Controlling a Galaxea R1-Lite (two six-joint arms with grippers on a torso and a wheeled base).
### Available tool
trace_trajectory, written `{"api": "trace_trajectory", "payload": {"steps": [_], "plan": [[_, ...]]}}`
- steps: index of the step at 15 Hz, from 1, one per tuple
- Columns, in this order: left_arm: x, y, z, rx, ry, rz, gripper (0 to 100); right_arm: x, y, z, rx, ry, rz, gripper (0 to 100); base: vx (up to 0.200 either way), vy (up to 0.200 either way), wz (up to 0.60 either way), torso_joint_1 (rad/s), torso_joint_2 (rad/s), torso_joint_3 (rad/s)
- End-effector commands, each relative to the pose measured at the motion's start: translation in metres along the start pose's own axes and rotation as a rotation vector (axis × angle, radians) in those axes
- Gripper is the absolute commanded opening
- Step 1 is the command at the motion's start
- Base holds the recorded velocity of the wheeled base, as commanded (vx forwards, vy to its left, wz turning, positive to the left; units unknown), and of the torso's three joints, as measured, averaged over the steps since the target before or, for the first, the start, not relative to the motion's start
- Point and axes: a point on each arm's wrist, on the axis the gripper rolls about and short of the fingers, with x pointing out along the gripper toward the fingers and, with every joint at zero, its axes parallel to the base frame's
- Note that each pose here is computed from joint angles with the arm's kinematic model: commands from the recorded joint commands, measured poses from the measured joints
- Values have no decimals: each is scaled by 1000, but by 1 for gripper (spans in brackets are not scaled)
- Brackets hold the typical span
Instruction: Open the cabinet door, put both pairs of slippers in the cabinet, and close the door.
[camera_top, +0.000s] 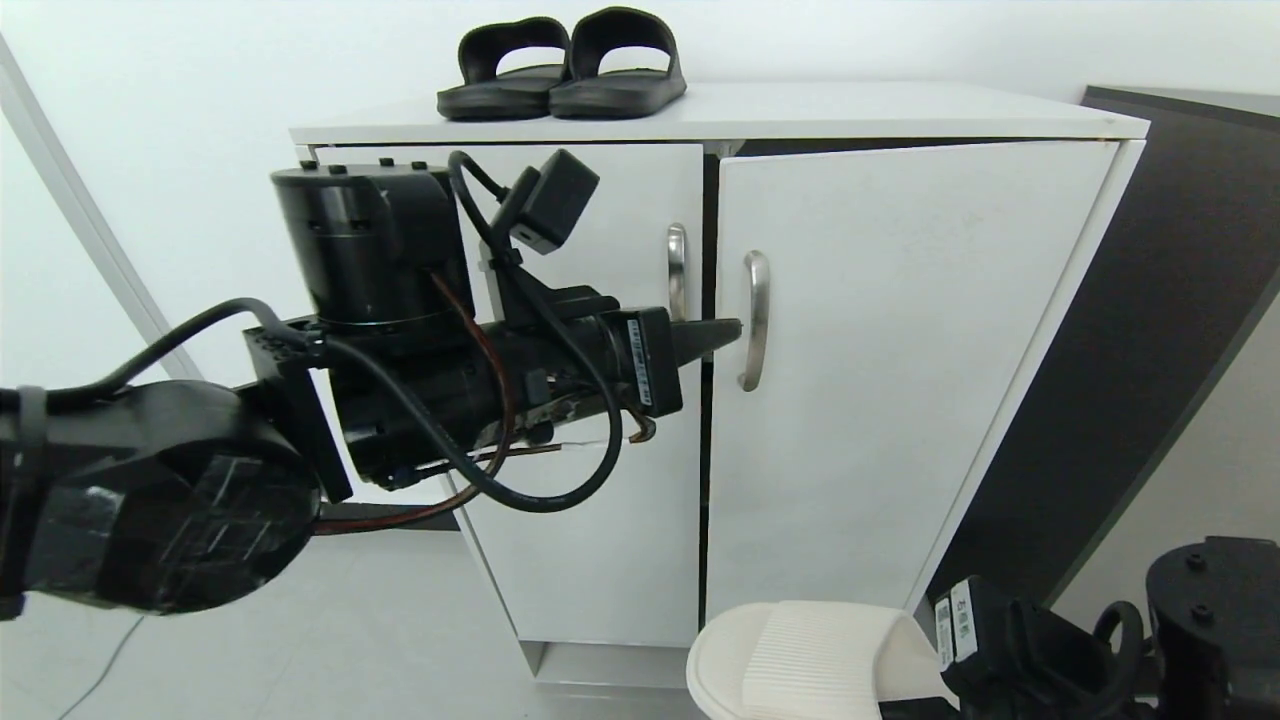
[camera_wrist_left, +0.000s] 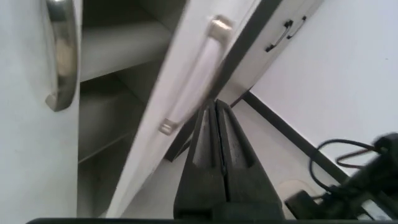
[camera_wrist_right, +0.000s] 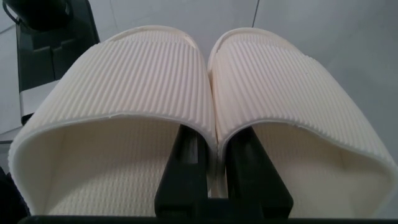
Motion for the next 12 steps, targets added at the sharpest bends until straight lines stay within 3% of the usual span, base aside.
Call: {"api": "trace_trajectory", "payload": {"steps": [1, 5, 9, 12], "plan": [[-16, -8, 11, 13, -42, -9, 0, 0, 0, 0, -2, -3, 1, 0, 0, 0, 0, 0, 0, 0], [-18, 9, 17, 9, -58, 40, 0, 1, 0, 1, -7, -18, -1, 0, 0, 0, 0, 0, 0, 0], [6, 21, 20, 9, -64, 51, 0, 2, 3, 0, -53, -17, 11, 0, 0, 0, 0, 0, 0, 0], [23, 39, 24, 1, -80, 77, 0, 2, 4, 0, -54, -15, 11, 0, 0, 0, 0, 0, 0, 0]]}}
